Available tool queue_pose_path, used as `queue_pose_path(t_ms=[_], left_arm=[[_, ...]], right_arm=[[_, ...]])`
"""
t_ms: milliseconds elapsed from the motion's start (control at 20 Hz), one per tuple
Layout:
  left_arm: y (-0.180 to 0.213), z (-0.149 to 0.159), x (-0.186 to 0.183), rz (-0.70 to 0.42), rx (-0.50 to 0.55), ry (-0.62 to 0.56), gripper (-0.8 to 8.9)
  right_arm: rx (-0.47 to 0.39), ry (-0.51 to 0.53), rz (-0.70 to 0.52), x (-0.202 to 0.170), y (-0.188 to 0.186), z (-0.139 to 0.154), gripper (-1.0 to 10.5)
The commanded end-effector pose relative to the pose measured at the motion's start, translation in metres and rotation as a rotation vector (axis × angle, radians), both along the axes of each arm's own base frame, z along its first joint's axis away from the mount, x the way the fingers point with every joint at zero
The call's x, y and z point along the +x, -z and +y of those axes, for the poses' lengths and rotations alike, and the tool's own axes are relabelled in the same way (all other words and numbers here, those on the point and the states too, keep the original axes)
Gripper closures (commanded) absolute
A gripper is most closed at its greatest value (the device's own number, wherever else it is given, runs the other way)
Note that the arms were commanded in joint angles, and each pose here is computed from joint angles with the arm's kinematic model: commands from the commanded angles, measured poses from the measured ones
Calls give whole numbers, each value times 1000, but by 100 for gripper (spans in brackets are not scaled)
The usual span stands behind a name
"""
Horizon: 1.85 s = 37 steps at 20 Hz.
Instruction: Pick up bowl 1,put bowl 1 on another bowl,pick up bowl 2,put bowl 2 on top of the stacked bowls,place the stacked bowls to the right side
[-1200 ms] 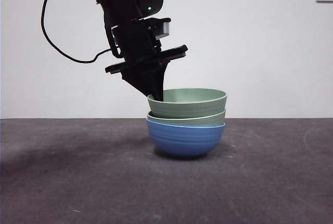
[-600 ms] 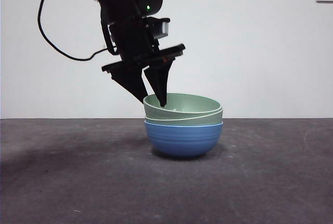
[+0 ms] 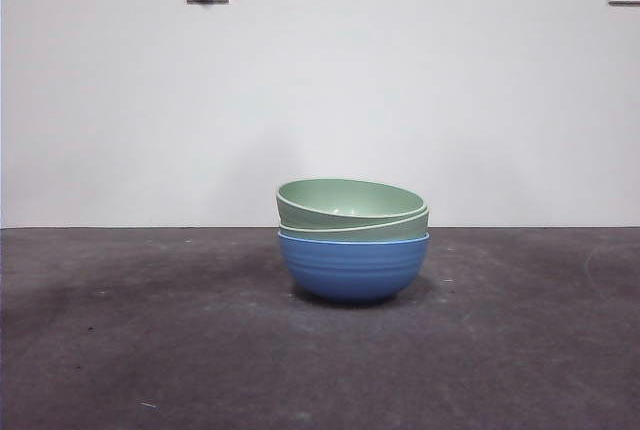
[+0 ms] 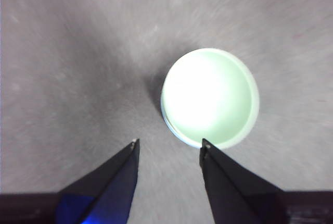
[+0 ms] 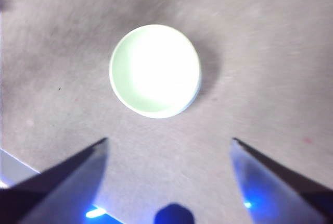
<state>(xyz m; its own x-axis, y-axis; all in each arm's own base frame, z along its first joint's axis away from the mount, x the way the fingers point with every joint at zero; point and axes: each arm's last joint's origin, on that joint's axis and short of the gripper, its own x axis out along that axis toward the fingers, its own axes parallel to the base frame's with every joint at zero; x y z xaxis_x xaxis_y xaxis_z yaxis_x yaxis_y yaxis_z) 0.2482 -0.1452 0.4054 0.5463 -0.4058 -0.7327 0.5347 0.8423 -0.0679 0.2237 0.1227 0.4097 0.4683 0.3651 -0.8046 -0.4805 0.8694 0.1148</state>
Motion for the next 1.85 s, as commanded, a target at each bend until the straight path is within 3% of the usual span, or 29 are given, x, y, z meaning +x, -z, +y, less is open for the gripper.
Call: queue_pose_path(t_ms=[50, 350, 650, 1000, 1350, 1550, 1850], left_arm=[[-23, 18, -31, -58, -18, 13, 615], [-55, 62, -108, -125, -56, 13, 615], [-61, 79, -137, -136, -63, 12, 615], [-59, 80, -139, -113, -50, 12, 615], [-59, 80, -139, -115, -51, 12, 615], [-59, 80, -139, -118, -53, 12, 615], [-61, 79, -138, -136, -63, 12, 616]], right_arm=[[-29, 1, 68, 27, 23, 15, 506], [-127, 12, 263, 91, 105, 49, 507], [-167, 33, 356, 123, 164, 66, 509], [-187, 43, 401, 134, 193, 72, 520], [-204, 43, 431, 140, 211, 75, 661], [-198, 42, 419, 141, 211, 75, 890], [-201, 41, 421, 143, 211, 71, 958]])
